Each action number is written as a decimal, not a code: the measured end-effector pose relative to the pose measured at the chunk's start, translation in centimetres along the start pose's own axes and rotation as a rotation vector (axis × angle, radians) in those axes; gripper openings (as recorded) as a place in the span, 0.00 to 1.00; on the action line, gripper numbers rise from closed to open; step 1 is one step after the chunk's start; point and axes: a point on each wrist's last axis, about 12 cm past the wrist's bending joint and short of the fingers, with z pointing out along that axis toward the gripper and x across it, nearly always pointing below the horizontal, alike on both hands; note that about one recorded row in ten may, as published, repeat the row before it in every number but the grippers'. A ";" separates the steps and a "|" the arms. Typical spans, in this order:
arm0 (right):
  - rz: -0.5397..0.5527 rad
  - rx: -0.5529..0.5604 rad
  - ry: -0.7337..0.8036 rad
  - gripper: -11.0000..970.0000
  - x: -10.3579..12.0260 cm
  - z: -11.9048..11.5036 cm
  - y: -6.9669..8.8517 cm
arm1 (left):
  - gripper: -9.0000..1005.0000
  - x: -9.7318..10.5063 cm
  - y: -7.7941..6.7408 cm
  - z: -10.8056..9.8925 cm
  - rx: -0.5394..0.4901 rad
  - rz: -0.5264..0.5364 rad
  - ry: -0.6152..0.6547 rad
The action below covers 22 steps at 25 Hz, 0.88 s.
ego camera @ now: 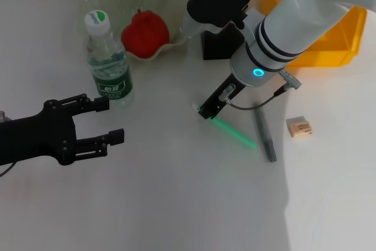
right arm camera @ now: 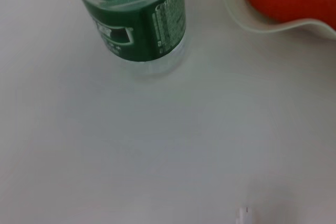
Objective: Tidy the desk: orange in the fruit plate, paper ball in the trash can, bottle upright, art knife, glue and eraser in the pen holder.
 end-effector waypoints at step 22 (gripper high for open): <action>-0.024 -0.085 -0.129 0.05 1.8 -6.9 -1.3 | 0.78 -0.3 0.0 0.2 0.012 0.004 -0.014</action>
